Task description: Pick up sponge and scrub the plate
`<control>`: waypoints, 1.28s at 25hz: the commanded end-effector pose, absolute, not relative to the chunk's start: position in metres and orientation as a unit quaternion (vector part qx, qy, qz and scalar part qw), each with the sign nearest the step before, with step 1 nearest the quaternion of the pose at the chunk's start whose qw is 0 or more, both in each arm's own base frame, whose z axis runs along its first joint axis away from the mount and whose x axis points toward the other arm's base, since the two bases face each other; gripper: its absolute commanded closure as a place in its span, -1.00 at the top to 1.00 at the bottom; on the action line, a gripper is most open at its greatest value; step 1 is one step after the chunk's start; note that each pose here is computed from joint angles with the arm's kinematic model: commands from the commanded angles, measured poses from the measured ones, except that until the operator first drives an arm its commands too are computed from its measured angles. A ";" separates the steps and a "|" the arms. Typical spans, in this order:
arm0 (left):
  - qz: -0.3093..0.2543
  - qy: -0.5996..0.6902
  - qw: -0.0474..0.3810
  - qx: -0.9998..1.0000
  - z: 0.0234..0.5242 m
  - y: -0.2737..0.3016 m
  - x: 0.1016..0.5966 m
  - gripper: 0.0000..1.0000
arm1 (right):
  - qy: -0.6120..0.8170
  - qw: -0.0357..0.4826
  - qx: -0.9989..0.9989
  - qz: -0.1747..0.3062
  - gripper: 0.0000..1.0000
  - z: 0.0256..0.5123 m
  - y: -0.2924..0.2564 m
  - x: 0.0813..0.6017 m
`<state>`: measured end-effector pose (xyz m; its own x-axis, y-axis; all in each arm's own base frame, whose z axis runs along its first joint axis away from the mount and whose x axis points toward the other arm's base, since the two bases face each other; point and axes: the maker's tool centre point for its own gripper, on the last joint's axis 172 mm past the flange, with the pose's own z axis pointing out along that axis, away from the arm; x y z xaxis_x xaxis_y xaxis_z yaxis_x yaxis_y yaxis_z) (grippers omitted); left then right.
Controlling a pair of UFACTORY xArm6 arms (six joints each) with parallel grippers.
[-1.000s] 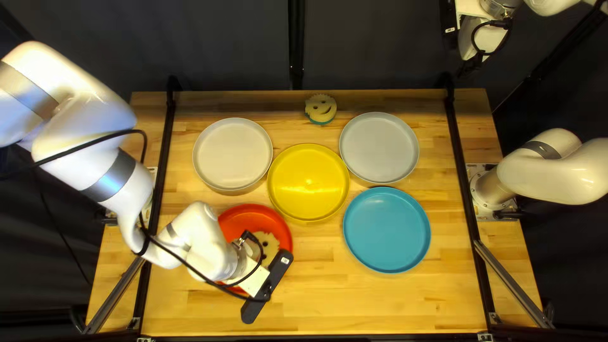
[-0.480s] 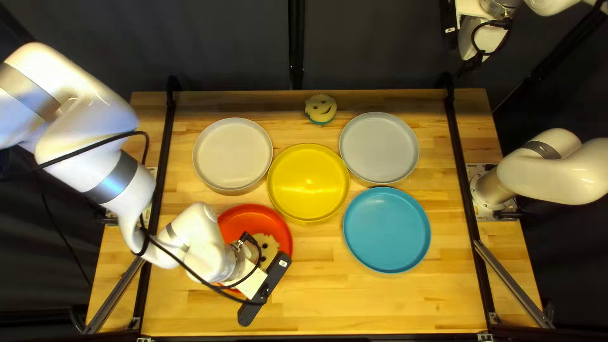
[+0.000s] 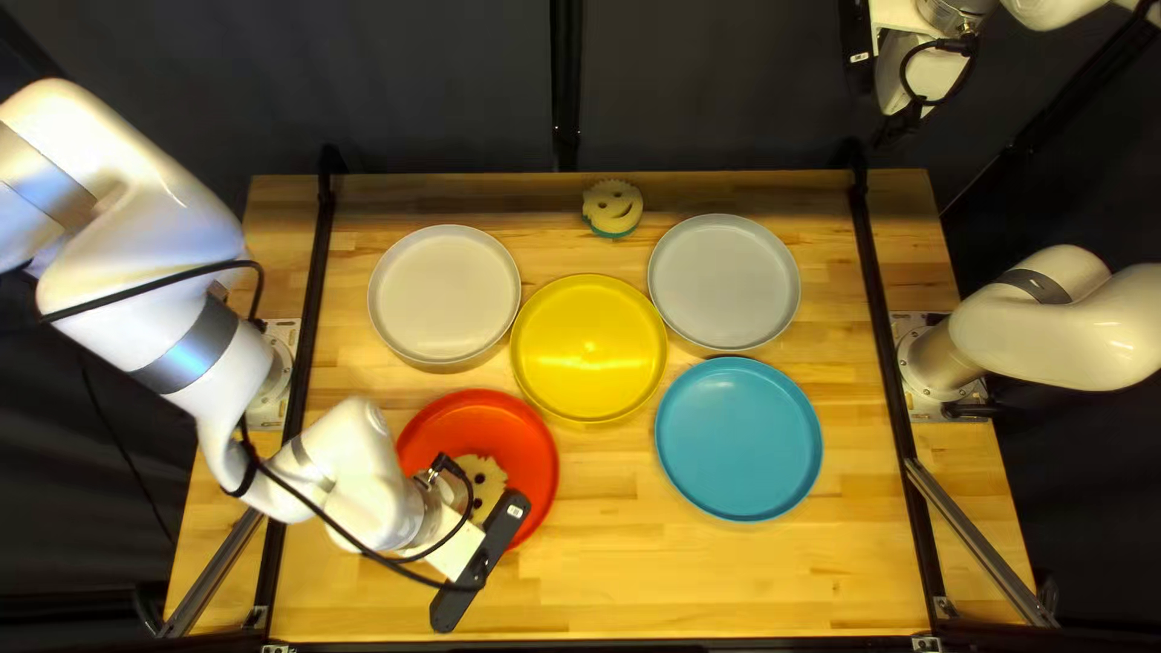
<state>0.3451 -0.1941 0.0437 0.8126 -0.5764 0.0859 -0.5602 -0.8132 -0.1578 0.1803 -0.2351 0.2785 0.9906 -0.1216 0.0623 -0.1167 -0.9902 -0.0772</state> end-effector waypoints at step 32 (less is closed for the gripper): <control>-0.073 0.269 0.027 -0.960 0.038 -0.186 0.293 -1.00 | 0.060 0.037 -0.997 -0.033 1.00 0.278 -0.235 0.180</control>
<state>0.3024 -0.1935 0.0371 0.8358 -0.5322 0.1349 -0.5233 -0.8466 -0.0975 0.1803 -0.2351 0.2785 0.9906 -0.1216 0.0623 -0.1167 -0.9902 -0.0772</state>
